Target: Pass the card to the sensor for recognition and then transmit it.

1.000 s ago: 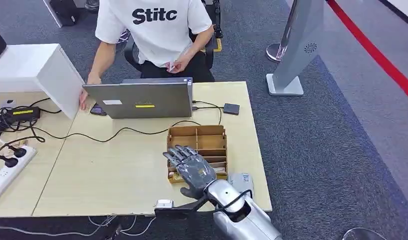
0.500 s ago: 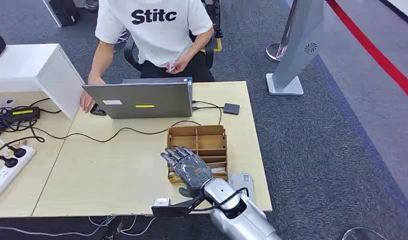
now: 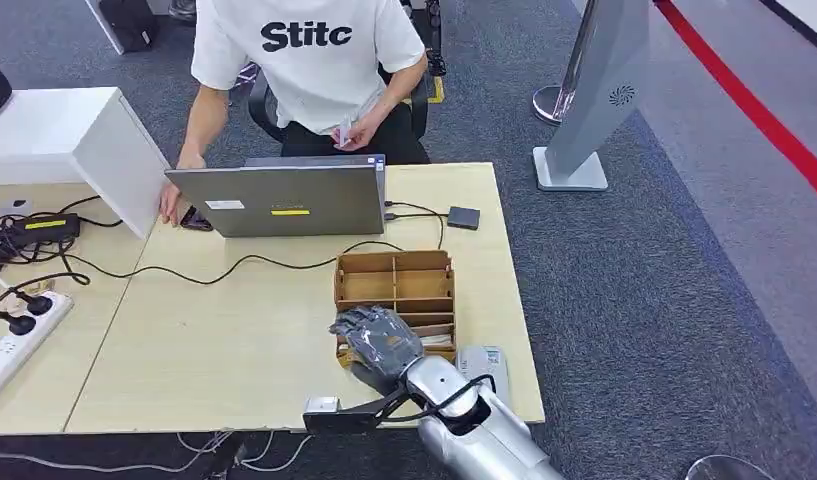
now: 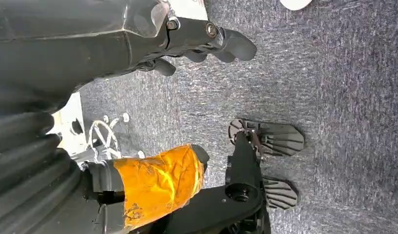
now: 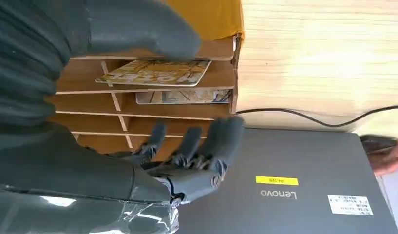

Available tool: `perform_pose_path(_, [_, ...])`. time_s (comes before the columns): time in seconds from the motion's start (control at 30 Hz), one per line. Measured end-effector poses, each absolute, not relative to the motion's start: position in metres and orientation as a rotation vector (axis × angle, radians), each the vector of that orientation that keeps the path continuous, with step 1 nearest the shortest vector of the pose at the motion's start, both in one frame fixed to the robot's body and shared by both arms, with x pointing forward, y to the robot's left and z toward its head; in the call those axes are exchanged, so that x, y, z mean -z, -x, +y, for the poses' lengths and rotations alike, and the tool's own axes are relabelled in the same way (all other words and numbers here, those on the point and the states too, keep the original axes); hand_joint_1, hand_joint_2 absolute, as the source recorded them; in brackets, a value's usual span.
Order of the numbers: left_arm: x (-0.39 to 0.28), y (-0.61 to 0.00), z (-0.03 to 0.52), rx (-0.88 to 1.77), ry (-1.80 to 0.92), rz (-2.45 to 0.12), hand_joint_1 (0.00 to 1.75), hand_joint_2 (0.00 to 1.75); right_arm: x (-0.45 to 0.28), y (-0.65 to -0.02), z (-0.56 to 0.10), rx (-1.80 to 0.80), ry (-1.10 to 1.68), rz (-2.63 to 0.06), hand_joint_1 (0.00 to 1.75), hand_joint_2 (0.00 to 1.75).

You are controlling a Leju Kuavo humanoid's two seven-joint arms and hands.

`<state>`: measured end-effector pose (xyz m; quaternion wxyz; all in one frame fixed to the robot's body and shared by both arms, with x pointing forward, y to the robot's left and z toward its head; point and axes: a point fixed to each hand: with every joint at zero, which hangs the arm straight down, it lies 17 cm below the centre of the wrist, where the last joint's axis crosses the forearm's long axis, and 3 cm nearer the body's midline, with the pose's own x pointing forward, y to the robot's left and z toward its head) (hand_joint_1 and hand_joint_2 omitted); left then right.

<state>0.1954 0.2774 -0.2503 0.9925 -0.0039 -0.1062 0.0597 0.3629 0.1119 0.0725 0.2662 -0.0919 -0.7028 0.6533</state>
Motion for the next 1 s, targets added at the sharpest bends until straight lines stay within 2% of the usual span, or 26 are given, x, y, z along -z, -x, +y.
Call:
perform_pose_path(0.03, [0.250, -0.195, 0.277, -0.120, 0.007, -0.213, 0.00, 1.75, -0.072, -0.364, 0.111, -1.760, 0.252, -1.898, 1.62, 1.75])
perform_pose_path(0.1, [0.250, -0.195, 0.278, -0.121, 0.007, -0.213, 0.00, 1.75, -0.071, -0.366, 0.109, -1.752, 0.256, -1.893, 1.75, 1.75])
perform_pose_path(0.67, [0.251, -0.194, 0.277, -0.128, 0.014, -0.218, 0.00, 1.75, -0.070, -0.379, 0.095, -1.685, 0.319, -1.865, 1.73, 1.75])
perform_pose_path(1.0, [0.255, -0.181, 0.283, -0.139, 0.008, -0.208, 0.00, 1.75, -0.155, -0.399, 0.090, -1.452, 0.393, -2.019, 1.75, 1.75])
